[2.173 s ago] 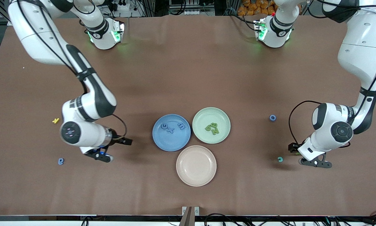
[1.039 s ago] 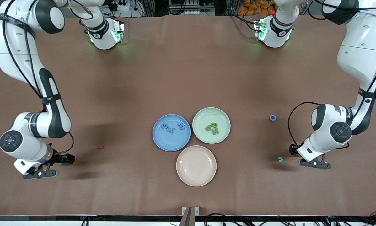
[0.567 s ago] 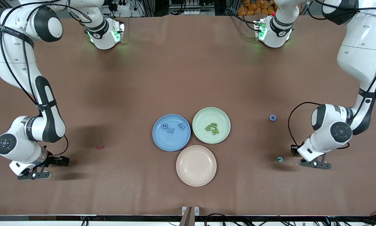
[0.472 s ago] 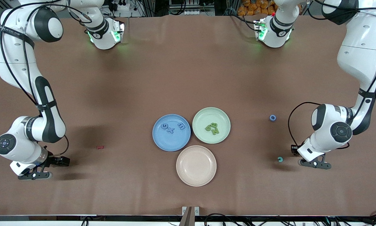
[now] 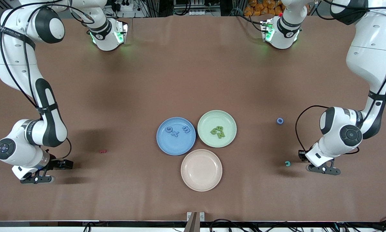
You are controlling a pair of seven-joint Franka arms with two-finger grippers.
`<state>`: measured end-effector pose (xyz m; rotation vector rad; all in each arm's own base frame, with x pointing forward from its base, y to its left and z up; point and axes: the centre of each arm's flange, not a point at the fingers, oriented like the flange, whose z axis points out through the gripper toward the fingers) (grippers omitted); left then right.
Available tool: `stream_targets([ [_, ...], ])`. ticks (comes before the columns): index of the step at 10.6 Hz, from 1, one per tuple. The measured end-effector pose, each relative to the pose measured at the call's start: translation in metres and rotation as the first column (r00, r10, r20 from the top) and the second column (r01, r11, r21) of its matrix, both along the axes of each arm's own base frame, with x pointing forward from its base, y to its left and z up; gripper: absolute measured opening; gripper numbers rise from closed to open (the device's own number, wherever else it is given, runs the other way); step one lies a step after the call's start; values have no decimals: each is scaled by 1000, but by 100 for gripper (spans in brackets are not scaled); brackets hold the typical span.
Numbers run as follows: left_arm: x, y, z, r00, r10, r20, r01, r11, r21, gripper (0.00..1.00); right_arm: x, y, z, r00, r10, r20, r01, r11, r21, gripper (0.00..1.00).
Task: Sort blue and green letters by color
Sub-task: 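Grasp the blue a with the right gripper while the left gripper grasps green letter, then drop the green letter on the green plate while the right gripper carries the a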
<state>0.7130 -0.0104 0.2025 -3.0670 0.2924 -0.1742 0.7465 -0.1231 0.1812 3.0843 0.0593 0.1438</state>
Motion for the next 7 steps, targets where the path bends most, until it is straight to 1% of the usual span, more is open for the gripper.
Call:
stream_targets([
  [1,2,-12,8,1000,-3,10,3,1000,-25,27,0,0,-1,1000,-4,-2,4,1000,9,97],
  [2,3,-28,16,1000,-9,14,9,998,-55,27,-1,-1,-1,1000,12,-7,-12,1000,11,96],
  [3,2,-45,26,1000,-10,14,11,996,-93,27,-2,-4,-2,999,43,-10,-43,999,11,86],
  [4,1,-60,33,1000,12,7,-11,992,-127,27,-3,-8,-4,997,74,-16,-74,997,10,71],
  [6,-1,-81,42,999,51,-4,-51,986,-160,27,-4,-14,-4,992,125,-17,-124,992,15,41],
  [7,-2,-92,46,997,73,-10,-74,981,-178,27,-4,-13,-3,990,139,-15,-139,990,20,29],
])
